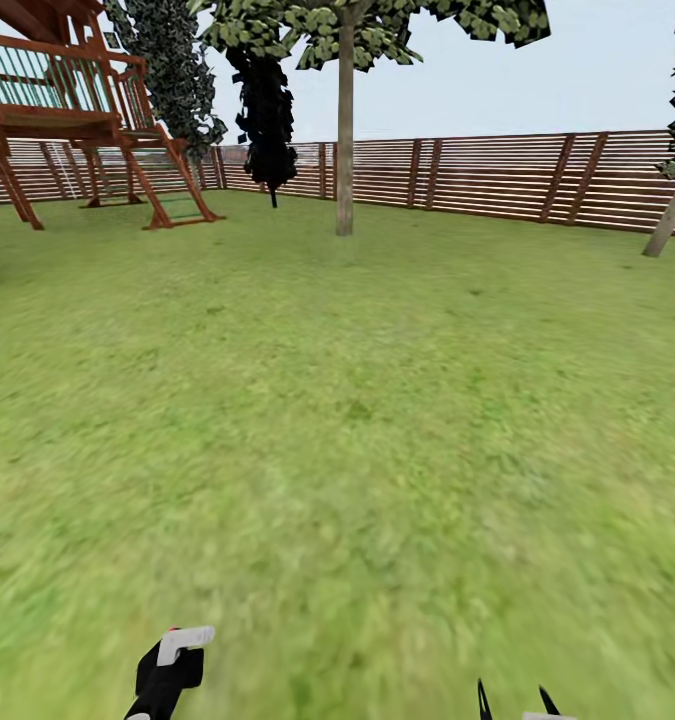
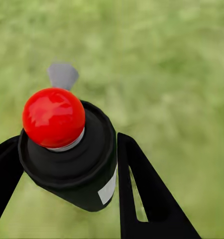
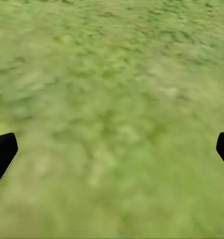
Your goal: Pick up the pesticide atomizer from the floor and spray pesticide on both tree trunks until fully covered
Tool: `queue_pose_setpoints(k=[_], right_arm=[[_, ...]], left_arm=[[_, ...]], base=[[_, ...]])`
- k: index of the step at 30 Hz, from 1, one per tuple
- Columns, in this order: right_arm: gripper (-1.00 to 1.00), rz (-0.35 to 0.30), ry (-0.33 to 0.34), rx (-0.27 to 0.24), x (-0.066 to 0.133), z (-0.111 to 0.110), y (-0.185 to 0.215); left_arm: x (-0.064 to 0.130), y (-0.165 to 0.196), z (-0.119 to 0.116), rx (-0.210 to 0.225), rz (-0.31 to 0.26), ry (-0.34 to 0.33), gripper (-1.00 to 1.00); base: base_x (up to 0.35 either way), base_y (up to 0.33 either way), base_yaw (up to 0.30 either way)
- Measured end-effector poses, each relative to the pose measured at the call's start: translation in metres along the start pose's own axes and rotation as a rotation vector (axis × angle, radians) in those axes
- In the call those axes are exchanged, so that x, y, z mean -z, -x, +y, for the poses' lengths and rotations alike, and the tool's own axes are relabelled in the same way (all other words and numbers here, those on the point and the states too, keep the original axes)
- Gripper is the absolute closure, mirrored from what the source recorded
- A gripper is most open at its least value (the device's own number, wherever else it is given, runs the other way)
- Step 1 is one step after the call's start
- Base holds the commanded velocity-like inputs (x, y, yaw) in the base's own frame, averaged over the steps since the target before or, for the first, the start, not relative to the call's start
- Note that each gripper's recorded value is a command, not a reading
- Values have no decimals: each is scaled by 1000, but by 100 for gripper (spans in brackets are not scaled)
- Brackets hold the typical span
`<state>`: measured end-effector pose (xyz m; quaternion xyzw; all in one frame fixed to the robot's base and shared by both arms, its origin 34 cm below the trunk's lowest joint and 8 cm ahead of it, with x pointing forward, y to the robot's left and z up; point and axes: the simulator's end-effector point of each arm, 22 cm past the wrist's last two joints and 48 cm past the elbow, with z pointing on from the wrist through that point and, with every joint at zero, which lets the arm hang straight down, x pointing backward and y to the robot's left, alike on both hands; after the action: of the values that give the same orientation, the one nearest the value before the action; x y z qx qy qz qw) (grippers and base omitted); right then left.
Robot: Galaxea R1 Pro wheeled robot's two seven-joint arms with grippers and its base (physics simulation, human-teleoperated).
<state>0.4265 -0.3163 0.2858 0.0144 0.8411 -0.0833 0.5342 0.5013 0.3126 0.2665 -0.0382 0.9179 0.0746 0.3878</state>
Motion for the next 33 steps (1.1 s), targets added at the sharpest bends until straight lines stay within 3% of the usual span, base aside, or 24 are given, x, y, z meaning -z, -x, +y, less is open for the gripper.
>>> queue_pose_setpoints(k=[33], right_arm=[[-100,0,0,0,0,0,0]], left_arm=[[0,-2,0,0,4,0,100]], base=[[340,0,0]])
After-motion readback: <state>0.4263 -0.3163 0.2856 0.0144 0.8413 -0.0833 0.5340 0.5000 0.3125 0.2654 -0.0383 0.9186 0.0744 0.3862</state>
